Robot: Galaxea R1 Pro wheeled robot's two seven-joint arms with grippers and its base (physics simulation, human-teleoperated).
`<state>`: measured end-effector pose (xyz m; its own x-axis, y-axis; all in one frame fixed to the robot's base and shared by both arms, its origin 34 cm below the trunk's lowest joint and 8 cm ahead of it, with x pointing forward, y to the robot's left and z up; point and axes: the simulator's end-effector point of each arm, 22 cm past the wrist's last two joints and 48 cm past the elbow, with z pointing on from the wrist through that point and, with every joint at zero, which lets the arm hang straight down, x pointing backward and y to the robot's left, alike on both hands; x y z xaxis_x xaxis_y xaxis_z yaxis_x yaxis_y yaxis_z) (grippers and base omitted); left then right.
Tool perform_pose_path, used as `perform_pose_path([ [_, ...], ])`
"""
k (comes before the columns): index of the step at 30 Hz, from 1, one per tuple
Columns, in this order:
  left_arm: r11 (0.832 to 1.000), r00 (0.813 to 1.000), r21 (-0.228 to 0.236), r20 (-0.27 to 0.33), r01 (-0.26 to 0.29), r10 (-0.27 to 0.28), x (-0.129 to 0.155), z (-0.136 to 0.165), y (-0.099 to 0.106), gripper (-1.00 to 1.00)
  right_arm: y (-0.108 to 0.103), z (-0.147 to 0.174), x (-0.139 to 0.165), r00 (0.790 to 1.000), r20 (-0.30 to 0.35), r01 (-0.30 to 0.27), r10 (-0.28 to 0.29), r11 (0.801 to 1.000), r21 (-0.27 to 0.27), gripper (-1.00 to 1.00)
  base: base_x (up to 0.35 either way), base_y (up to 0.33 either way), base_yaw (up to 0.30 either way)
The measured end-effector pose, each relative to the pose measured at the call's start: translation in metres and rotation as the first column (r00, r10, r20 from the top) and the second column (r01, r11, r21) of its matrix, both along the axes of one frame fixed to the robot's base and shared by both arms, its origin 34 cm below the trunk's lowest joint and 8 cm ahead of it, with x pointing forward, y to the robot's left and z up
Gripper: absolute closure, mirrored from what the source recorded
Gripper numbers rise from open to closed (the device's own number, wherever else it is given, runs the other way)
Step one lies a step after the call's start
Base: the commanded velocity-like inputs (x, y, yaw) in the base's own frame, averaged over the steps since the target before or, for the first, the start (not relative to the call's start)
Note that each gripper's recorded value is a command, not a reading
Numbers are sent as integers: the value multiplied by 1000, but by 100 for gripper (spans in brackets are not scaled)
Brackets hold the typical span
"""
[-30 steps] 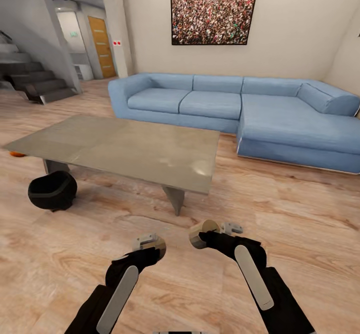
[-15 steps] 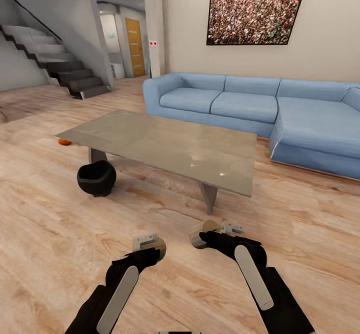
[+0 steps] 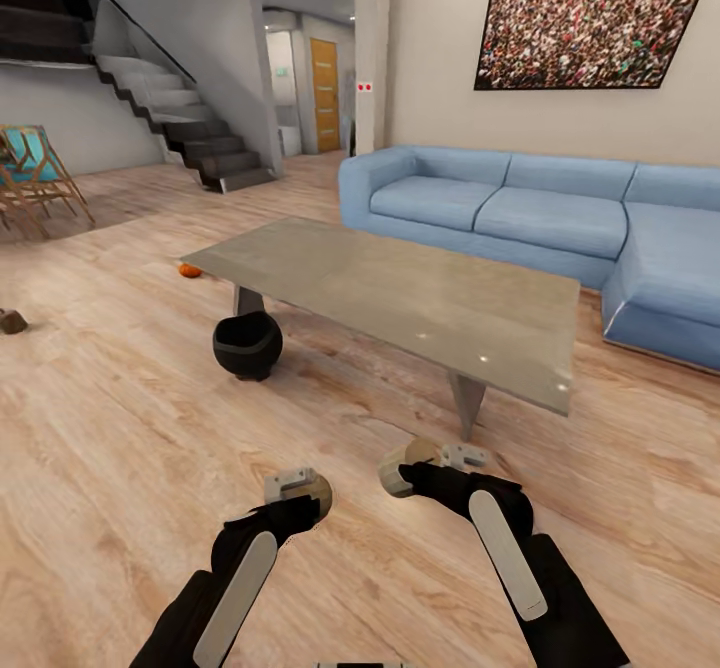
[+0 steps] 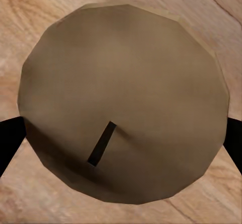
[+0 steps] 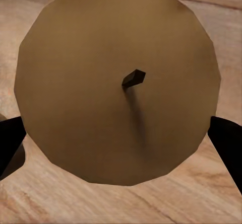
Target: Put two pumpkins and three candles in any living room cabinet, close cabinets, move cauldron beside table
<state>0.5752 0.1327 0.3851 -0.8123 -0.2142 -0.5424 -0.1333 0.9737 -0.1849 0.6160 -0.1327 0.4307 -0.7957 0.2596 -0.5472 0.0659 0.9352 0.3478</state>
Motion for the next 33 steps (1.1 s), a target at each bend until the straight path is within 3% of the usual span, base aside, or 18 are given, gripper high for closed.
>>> perform_pose_path([
  [8, 1000, 1000, 2, -5, -8, 8, 0, -2, 4, 100, 2, 0, 0, 1000, -1, -1, 1, 1000, 10, 100, 141, 253, 279],
  [14, 999, 999, -7, -9, -35, 35, 2, -2, 11, 100, 2, 0, 0, 1000, -1, -1, 1, 1000, 10, 100, 145, 260, 102],
  [33, 999, 999, -11, -12, -39, 39, 1, -4, 12, 100, 0, 0, 0, 1000, -1, 0, 0, 1000, 2, 100, 158, 262, 282],
])
